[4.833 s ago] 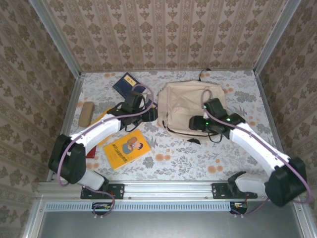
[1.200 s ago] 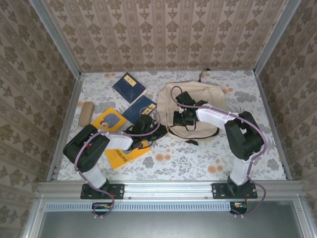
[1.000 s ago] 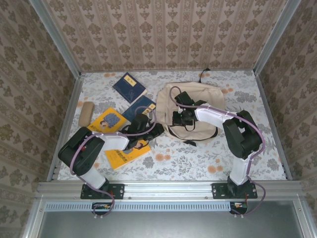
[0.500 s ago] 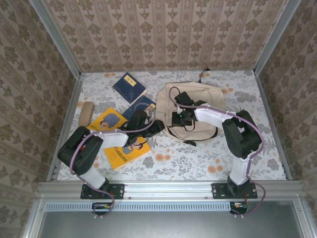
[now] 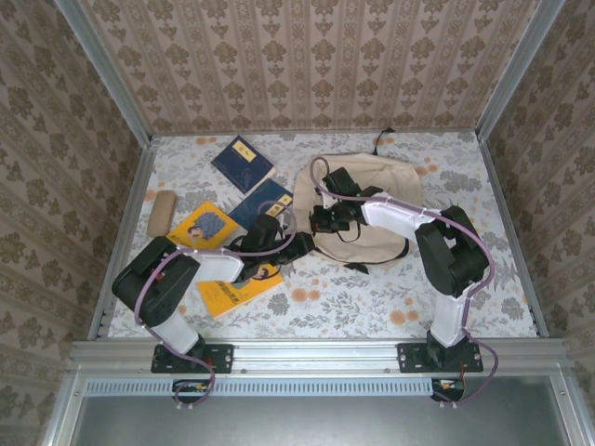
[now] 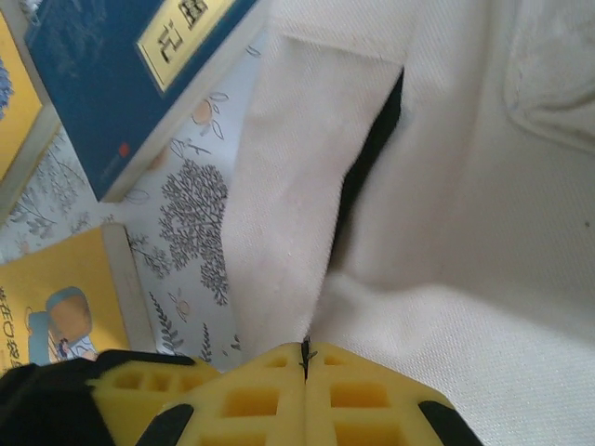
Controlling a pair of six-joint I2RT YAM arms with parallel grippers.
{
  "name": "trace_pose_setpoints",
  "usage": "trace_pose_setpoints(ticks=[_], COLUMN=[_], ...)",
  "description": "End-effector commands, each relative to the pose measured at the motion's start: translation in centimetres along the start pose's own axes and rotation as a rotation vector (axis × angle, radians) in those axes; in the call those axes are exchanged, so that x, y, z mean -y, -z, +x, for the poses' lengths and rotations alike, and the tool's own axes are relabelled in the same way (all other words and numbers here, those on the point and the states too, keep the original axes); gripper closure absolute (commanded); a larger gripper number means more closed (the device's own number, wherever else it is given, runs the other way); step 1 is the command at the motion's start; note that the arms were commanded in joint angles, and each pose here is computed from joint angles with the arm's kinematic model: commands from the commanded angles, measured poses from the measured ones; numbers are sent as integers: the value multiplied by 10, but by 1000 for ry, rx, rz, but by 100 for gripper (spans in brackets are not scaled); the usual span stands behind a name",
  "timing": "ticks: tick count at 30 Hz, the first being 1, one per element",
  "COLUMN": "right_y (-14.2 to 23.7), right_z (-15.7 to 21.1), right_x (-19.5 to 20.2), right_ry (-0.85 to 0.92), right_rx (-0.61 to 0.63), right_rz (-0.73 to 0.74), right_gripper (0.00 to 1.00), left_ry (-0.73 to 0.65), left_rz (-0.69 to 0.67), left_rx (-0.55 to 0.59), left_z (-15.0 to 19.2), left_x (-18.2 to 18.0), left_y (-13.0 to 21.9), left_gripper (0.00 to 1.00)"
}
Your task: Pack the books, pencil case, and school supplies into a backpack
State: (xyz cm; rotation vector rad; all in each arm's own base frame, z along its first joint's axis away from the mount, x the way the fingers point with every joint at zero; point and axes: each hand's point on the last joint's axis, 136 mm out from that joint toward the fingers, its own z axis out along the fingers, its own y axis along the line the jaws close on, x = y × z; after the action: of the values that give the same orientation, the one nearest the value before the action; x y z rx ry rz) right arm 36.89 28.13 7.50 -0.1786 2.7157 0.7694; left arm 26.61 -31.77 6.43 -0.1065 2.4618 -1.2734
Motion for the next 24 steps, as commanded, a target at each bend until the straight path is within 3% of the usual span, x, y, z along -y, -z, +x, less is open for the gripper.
trace_pose_setpoints(ticks=[1, 15, 19, 24], right_y=[-2, -12, -12, -13], right_z=[-11, -18, -22, -29], right_x=[-10, -12, -11, -10], right_ry=[15, -12, -24, -34], right_rx=[15, 19, 28, 49], right_rz=[-29, -44, -43, -32], right_gripper=[100, 100, 100, 100], left_ry=[-9, 27, 43, 58], left_rz=[67, 66, 45, 5], left_rx=[11, 52, 57, 64], left_z=[1, 3, 5, 7], left_x=[11, 11, 6, -4], left_y=[-6, -17, -21, -18], left_gripper=[49, 54, 63, 81])
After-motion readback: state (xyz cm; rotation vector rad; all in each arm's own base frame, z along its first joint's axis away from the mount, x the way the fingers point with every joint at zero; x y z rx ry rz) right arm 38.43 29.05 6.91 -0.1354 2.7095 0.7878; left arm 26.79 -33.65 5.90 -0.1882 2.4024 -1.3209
